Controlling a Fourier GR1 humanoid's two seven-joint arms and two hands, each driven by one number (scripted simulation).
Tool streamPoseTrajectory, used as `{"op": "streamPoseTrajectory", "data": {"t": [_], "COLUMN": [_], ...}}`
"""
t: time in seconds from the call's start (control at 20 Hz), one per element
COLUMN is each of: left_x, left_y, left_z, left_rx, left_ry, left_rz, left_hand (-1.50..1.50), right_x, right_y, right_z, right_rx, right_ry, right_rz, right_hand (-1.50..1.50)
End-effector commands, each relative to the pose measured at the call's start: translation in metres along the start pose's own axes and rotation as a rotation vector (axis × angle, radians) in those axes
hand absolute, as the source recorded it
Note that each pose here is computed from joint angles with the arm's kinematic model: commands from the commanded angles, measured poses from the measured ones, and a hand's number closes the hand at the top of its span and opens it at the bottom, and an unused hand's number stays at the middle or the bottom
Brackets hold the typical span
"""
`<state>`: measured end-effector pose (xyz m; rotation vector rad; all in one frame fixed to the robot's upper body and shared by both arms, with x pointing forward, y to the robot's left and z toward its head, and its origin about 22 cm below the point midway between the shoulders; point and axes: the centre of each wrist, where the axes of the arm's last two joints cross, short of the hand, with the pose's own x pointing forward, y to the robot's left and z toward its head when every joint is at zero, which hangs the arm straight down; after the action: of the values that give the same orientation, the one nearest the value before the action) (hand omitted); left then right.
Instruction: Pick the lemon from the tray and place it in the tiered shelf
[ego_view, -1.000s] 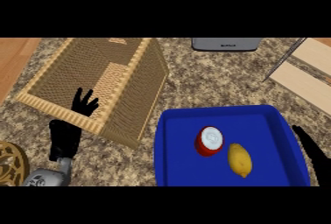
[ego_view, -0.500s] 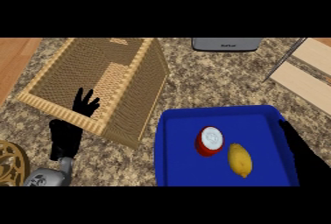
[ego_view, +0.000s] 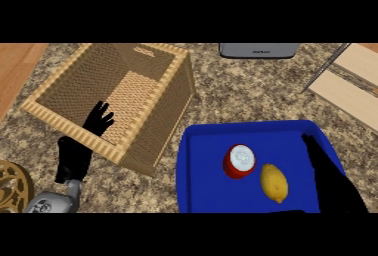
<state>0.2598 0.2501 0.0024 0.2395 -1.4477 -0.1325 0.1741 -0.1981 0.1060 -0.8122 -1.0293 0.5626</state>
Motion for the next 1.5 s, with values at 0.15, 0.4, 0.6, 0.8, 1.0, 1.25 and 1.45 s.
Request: {"op": "streamPoseTrajectory", "data": {"t": [0.15, 0.4, 0.6, 0.8, 1.0, 1.25, 1.45], "left_x": [0.018, 0.014, 0.021, 0.023, 0.028, 0.031, 0.025], "left_y": [-0.017, -0.017, -0.009, -0.02, -0.017, -0.028, -0.014], "left_z": [-0.003, -0.02, -0.009, -0.018, -0.004, -0.01, -0.009], "left_rx": [-0.129, -0.117, -0.14, -0.14, -0.157, -0.143, -0.123], "left_ry": [-0.156, -0.143, -0.144, -0.152, -0.153, -0.139, -0.143], "left_rz": [0.005, -0.016, 0.003, 0.003, -0.006, -0.005, -0.013], "left_hand": [0.0, 0.0, 0.0, 0.0, 0.0, 0.0, 0.0], "right_x": [-0.003, -0.001, -0.004, 0.003, -0.012, -0.006, -0.023], "right_y": [0.021, 0.024, 0.019, 0.033, 0.05, 0.044, 0.065], "right_z": [-0.009, -0.008, -0.016, -0.017, -0.021, -0.023, -0.034], "right_rx": [0.001, 0.019, 0.017, 0.041, 0.034, 0.033, 0.035], "right_ry": [0.077, 0.104, 0.102, 0.127, 0.125, 0.143, 0.159], "right_rz": [0.006, 0.03, 0.052, 0.069, 0.092, 0.102, 0.096], "right_hand": [-1.5, -1.5, -1.5, -1.5, -1.5, -1.5, -1.5]}}
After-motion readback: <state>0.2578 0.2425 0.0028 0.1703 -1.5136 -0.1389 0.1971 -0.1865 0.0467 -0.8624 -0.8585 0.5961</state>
